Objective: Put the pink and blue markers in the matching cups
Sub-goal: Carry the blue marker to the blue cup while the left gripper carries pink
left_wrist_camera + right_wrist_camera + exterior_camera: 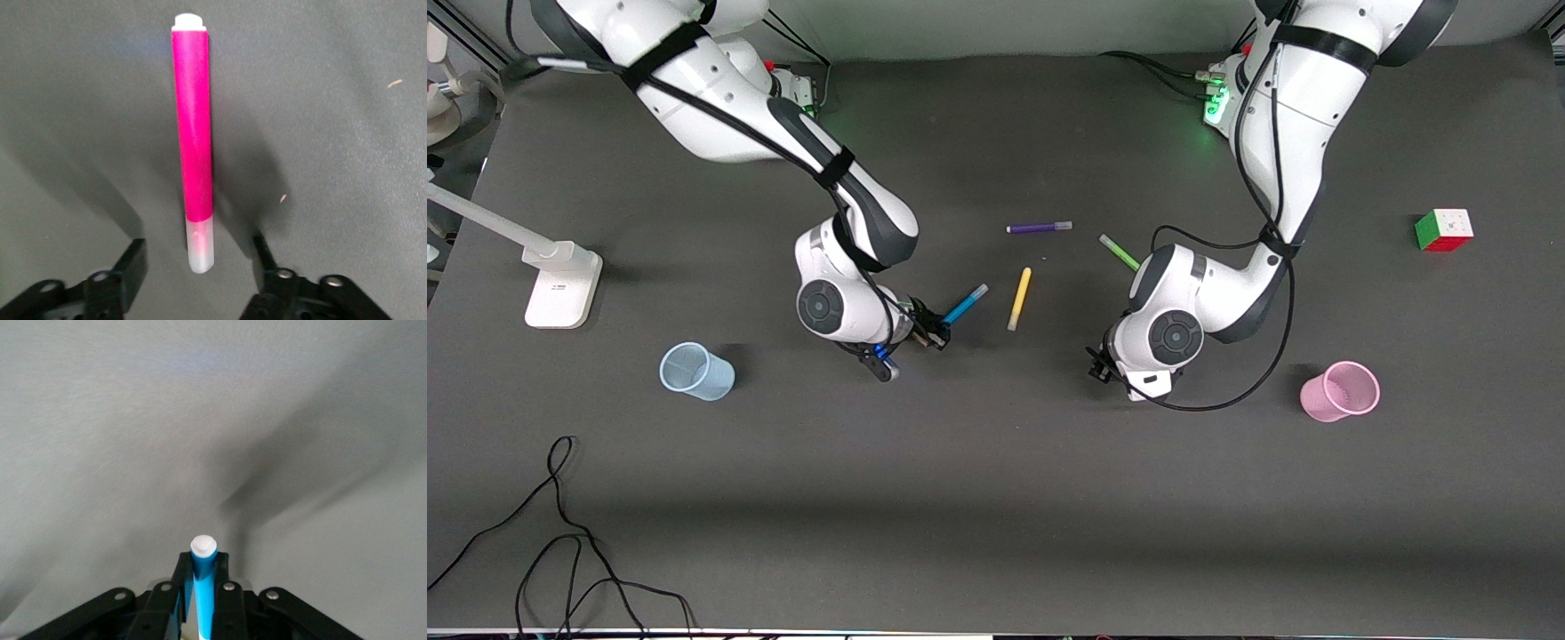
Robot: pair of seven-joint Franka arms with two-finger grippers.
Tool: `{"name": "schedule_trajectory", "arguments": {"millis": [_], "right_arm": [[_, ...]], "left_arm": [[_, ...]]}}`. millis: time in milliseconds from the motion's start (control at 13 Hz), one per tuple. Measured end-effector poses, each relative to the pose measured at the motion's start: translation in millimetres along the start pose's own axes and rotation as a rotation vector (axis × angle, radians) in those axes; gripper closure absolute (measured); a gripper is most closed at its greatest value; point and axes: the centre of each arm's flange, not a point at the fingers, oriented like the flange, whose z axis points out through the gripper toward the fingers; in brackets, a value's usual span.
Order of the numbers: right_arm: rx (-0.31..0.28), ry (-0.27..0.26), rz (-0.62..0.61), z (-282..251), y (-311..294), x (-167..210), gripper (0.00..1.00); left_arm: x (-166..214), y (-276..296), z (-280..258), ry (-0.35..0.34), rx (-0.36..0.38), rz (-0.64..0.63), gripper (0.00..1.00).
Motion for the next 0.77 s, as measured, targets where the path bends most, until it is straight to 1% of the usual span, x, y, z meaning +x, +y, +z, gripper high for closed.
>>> {"name": "schedule_trajectory", "arguments": {"millis": [77,154,231,308,462,538,615,692,769], "right_arm": [[0.0,0.029,-0.022,-29,0,-3,0.83],[-0.008,0.079,-0.052,-61,3,-5,0.83],[-0.011,0.135,-0.077,-95,9,-7,0.83],[-0.003,0.184,-0.099,-129,16,-6,0.83],[0.017,0.27,-0.148,-189,41,7,0.83],[0.005,0.334,-0.182,-214,59,21,0.83],[-0.021,0.396,-0.222,-234,78,36,0.83],[-0.051,0.446,-0.272,-252,96,51,0.83],[-0.085,0.491,-0.335,-268,113,63,0.83]], "left_arm": [[-1,0,-1,0.0,-0.001,0.001,0.49],[-1,0,-1,0.0,-0.001,0.001,0.63],[-1,-1,-1,0.0,0.0,0.001,0.72],[-1,-1,-1,0.0,0.001,0.001,0.83],[-1,-2,-4,0.0,0.004,0.001,0.84],[0,-3,-8,-0.001,0.016,-0.001,0.84],[4,-6,-19,-0.003,0.033,-0.006,0.84],[13,-10,-40,-0.008,0.056,-0.008,0.84],[28,-16,-71,-0.019,0.082,0.004,0.84]]}}
